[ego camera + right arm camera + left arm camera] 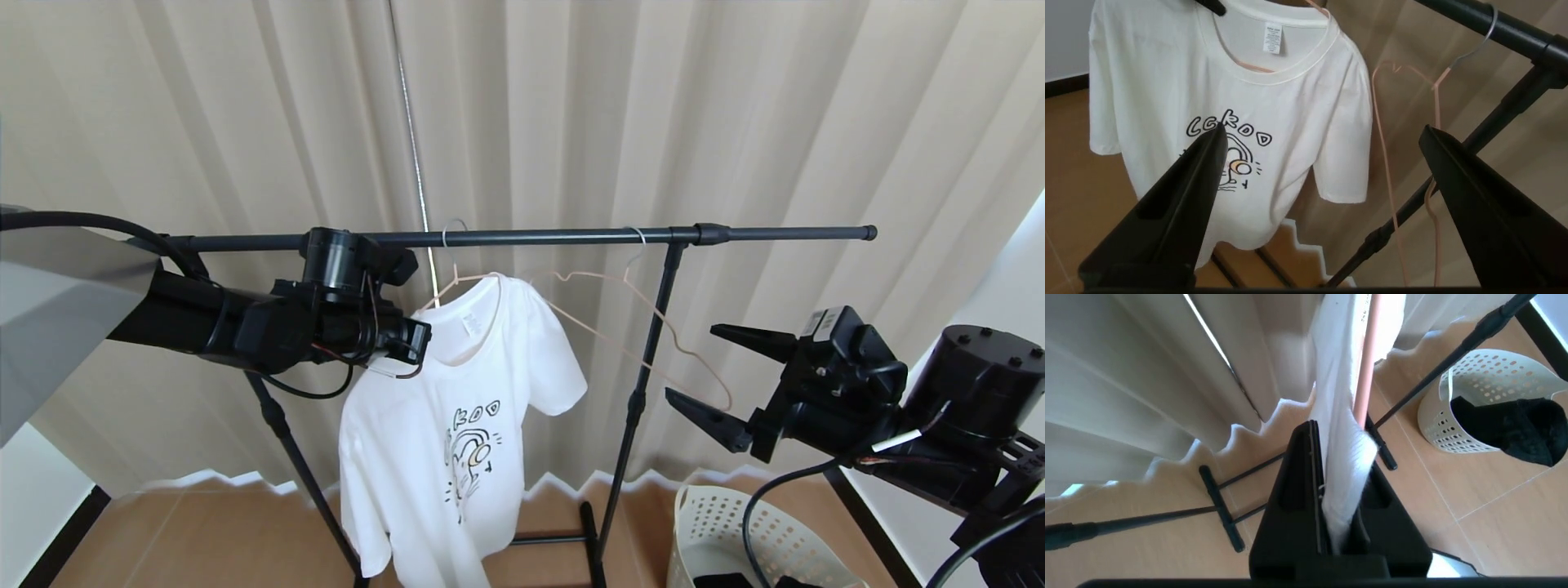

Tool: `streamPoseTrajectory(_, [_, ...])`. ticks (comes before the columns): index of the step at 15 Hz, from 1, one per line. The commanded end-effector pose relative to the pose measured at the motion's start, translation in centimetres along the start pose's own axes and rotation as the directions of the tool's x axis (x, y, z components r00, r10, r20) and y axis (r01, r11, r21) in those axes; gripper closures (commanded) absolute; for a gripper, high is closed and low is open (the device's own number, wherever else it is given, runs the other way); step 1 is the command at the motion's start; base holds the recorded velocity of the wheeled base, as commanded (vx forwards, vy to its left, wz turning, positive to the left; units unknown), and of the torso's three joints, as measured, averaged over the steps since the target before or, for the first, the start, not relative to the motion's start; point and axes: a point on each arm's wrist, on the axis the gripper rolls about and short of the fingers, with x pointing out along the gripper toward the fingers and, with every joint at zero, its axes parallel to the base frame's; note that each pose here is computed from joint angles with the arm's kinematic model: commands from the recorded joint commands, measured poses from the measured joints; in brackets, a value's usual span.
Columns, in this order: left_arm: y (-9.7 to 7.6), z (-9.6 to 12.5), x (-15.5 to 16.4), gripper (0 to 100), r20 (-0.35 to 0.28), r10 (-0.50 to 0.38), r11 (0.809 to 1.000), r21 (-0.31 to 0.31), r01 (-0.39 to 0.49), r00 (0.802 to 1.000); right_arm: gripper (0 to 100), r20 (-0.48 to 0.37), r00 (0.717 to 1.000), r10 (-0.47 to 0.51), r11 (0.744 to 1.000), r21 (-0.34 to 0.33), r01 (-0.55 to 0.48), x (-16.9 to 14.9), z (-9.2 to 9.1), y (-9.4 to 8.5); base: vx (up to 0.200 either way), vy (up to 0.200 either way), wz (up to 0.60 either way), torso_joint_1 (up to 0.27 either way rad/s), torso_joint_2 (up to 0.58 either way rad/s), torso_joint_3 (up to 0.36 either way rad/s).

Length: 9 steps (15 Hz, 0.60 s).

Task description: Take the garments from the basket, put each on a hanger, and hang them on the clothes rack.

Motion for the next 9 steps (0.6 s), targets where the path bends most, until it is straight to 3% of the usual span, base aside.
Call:
streamPoseTrajectory(1, [0.16,-0.22,0.29,100,-0.008,0.002,1.0,-0.002,-0.002,1.0,0,-0.006,1.0,0.002,1.0,0.003,-0.002,0.09,-0.17,0.03,0.0,0.0,0.0,0.0,0.0,0.0])
streamPoseTrajectory(7, [0.16,-0.22,0.34,100,-0.008,0.002,1.0,-0.016,-0.002,1.0,0,-0.005,1.0,0.004,1.0,0.003,-0.004,0.13,-0.18,0.01,0.0,0.0,0.0,0.0,0.0,0.0])
streamPoseTrajectory(8, [0.15,-0.31,0.35,0,-0.011,0.0,1.0,-0.016,0.0,1.0,0,-0.006,1.0,0.004,1.0,0.003,-0.004,0.11,-0.21,0.03,0.0,0.0,0.0,0.0,0.0,0.0])
streamPoseTrajectory(9, [0.15,-0.31,0.31,0,-0.011,0.0,1.0,-0.016,0.0,1.0,0,-0.005,1.0,0.004,1.0,0.003,-0.004,0.09,-0.17,0.03,0.0,0.0,0.0,0.0,0.0,0.0])
